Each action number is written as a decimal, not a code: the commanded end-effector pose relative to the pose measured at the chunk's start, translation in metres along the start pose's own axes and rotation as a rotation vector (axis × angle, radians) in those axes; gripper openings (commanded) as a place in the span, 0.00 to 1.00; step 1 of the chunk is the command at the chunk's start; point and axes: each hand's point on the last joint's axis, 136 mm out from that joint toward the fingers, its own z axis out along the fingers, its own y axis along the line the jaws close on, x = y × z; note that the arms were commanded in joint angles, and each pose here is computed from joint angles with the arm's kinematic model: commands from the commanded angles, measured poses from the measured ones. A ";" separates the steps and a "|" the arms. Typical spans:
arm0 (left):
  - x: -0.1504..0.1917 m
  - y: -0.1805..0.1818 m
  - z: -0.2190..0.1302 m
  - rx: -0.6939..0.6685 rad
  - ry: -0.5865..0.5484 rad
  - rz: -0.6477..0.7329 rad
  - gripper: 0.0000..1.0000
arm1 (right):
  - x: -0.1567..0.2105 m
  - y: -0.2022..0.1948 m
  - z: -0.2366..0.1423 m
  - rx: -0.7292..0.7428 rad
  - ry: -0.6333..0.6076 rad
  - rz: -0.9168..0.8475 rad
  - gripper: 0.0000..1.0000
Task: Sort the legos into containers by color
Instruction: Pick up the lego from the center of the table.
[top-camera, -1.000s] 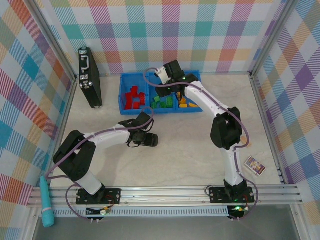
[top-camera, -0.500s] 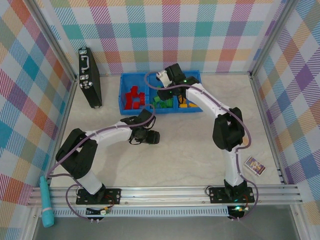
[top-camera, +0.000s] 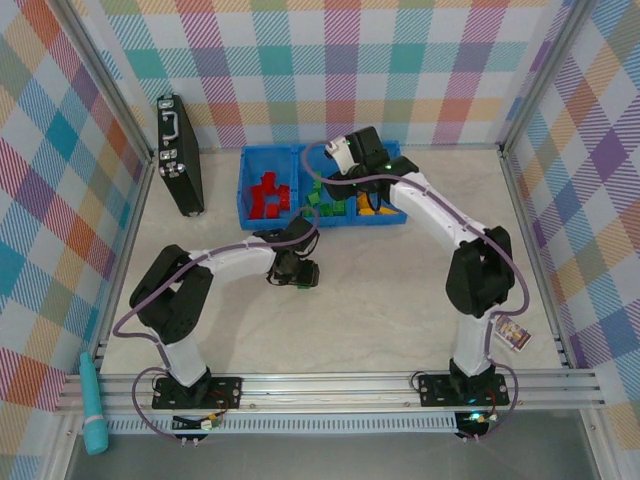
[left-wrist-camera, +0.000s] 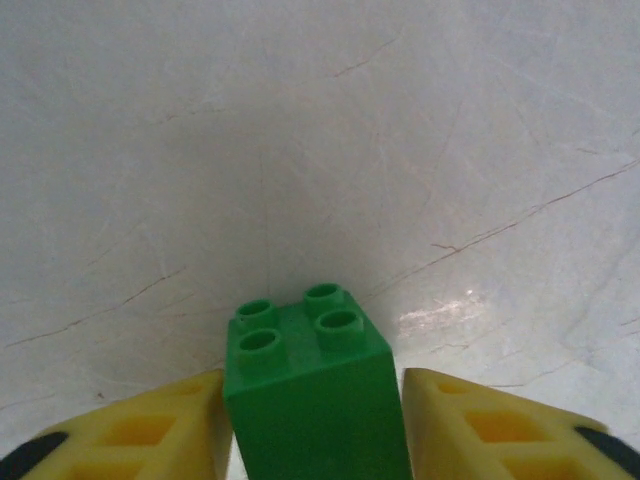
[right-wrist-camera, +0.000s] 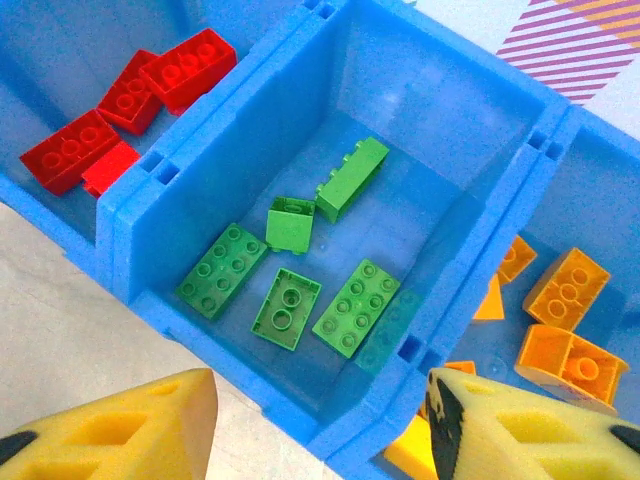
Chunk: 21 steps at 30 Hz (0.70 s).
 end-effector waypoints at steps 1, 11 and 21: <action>0.008 0.000 0.002 -0.042 0.060 0.017 0.41 | -0.012 -0.011 -0.031 0.043 -0.061 0.046 0.58; -0.011 -0.006 -0.018 -0.064 0.034 0.064 0.26 | 0.020 -0.036 -0.088 0.184 -0.125 0.172 0.58; -0.093 -0.044 -0.080 -0.030 -0.140 0.162 0.26 | 0.074 -0.044 -0.127 0.226 -0.086 0.227 0.62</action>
